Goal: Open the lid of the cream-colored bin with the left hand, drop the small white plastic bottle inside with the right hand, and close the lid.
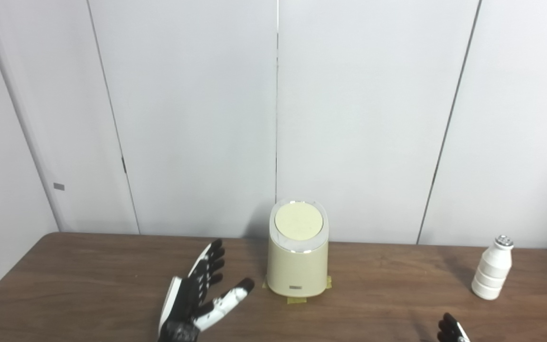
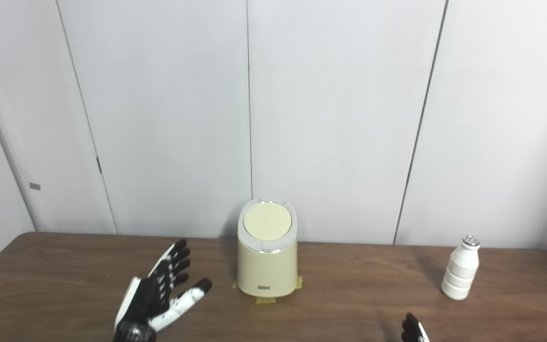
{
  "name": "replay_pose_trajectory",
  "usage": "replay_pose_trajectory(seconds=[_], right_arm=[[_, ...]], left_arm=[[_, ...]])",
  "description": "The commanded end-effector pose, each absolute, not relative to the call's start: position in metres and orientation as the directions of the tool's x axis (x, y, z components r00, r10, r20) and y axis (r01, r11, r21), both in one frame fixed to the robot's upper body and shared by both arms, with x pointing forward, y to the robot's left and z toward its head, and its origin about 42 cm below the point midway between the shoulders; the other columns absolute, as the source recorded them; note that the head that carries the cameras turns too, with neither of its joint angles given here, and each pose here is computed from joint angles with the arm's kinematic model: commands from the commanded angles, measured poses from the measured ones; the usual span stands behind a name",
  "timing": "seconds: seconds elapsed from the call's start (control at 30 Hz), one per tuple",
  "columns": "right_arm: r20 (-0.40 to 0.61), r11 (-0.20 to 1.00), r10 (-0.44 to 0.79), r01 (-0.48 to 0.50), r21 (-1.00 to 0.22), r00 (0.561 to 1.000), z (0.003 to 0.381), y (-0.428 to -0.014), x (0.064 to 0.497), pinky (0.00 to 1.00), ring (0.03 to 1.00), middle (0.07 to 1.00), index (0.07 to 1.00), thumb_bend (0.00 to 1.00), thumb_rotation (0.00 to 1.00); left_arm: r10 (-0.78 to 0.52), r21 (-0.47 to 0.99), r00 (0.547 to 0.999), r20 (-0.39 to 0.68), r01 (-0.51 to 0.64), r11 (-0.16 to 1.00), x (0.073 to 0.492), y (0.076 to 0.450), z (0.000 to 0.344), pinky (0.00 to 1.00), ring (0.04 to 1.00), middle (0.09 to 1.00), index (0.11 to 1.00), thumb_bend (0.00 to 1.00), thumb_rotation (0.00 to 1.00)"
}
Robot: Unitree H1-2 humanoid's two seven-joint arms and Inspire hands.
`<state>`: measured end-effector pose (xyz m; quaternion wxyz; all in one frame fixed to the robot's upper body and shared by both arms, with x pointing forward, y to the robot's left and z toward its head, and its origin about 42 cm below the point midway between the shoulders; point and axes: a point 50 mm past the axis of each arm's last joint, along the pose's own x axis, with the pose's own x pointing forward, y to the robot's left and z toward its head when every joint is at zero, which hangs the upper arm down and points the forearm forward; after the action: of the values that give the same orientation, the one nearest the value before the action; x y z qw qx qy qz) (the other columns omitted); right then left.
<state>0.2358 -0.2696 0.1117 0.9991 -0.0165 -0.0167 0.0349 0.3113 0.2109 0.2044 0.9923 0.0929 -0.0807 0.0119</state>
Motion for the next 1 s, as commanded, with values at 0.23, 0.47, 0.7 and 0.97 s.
replay_pose_trajectory(seconds=[0.23,0.47,0.7,0.97], right_arm=[[0.001,0.997,0.080,-0.080,-0.010,0.997,0.101,-0.261,0.237,0.98,1.000,1.000,1.000,0.58,1.00],[0.007,0.996,0.085,-0.085,-0.030,0.996,0.101,-0.257,0.241,0.97,1.000,1.000,1.000,0.58,1.00],[0.009,0.996,0.084,-0.084,-0.028,0.996,0.101,-0.251,0.247,0.96,1.000,1.000,1.000,0.55,1.00],[0.022,0.993,0.113,-0.112,-0.027,0.993,0.103,-0.244,0.253,0.96,1.000,0.996,1.000,0.53,1.00]], left_arm=[[-0.037,0.317,0.962,0.271,-0.053,0.947,0.354,0.207,0.263,0.82,0.876,0.893,0.916,0.81,0.39],[-0.098,0.419,0.962,0.255,-0.018,0.908,0.379,0.204,0.287,0.83,0.888,0.905,0.915,0.83,0.37],[-0.133,0.530,0.956,0.261,-0.027,0.847,0.401,0.198,0.306,0.80,0.870,0.889,0.912,0.84,0.39],[-0.164,0.583,0.956,0.244,-0.010,0.812,0.438,0.191,0.313,0.78,0.844,0.868,0.891,0.90,0.34]])
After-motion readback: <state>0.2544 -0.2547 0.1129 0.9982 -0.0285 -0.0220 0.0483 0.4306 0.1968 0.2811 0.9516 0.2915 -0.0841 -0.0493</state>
